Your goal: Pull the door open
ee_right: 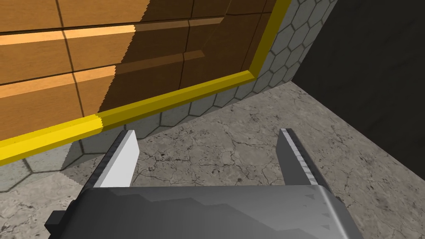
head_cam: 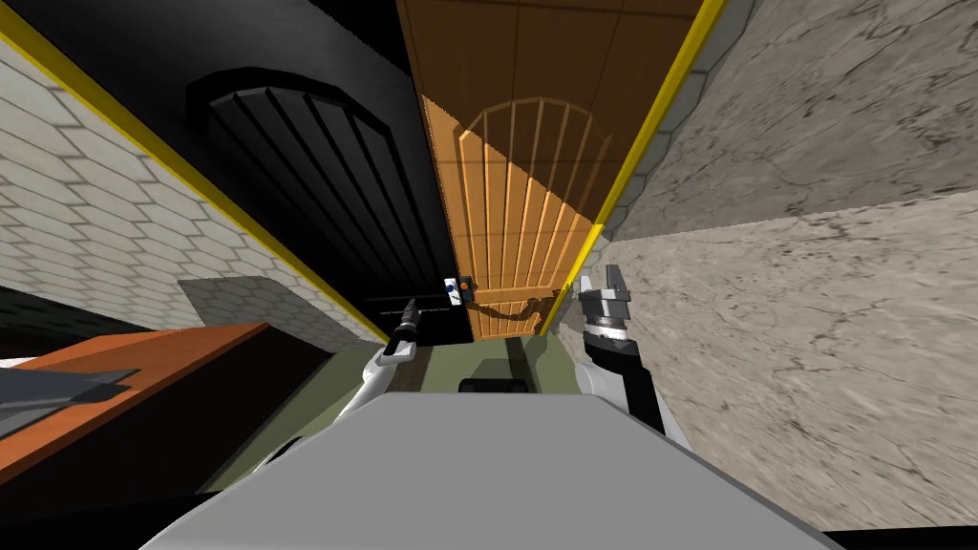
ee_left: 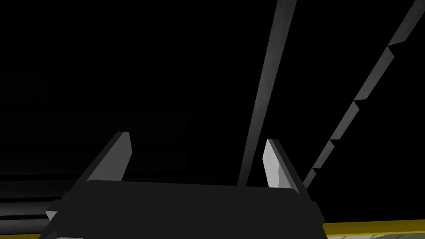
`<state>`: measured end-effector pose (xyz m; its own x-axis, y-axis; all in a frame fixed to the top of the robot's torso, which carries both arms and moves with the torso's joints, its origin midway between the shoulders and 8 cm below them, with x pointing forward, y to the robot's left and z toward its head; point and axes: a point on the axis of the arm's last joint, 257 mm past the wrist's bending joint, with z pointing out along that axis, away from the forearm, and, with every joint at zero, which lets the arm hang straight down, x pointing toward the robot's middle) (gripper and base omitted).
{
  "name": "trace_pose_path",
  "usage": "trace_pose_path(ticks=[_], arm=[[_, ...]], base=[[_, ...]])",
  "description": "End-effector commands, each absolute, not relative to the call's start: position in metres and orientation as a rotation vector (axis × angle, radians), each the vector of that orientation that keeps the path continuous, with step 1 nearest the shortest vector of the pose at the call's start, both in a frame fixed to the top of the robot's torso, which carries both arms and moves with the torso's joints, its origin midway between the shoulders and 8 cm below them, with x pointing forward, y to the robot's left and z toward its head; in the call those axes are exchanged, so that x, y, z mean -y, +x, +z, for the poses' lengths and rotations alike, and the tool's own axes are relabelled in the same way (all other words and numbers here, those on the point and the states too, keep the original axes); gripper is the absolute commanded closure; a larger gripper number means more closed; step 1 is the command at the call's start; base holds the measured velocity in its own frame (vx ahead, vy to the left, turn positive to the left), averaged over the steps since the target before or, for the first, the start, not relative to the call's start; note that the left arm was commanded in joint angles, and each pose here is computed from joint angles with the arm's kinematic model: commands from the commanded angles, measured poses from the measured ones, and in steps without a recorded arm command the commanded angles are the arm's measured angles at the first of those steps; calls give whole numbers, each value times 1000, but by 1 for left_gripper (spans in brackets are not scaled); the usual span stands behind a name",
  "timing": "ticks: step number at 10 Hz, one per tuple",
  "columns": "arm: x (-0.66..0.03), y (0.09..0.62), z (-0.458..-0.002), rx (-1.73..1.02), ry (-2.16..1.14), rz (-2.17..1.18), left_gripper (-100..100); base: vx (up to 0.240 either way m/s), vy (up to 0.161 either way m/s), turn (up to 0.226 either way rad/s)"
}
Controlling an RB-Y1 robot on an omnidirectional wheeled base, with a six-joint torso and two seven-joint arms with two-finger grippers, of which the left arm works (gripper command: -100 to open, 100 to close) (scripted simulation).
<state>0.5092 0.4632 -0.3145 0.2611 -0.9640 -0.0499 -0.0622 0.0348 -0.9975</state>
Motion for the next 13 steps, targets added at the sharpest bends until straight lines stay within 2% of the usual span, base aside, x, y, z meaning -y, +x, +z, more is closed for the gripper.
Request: trace_pose_path(ticks=[1, 4, 5, 6, 11, 13], arm=[[-449, 518, -311, -1073, -1321, -980, -100], [-411, 539, -298, -1080, -1290, -1050, -100], [-419, 534, -300, -1078, -1296, -1036, -100], [-419, 534, -300, -1078, -1296, -1036, 100], [-419, 534, -300, -1078, -1296, -1036, 100], [-436, 523, -308, -1081, -1313, -1002, 100]], base=[[206, -63, -115], [230, -96, -187], [100, -55, -27], [-11, 6, 29], [-20, 8, -7], [-155, 70, 114]])
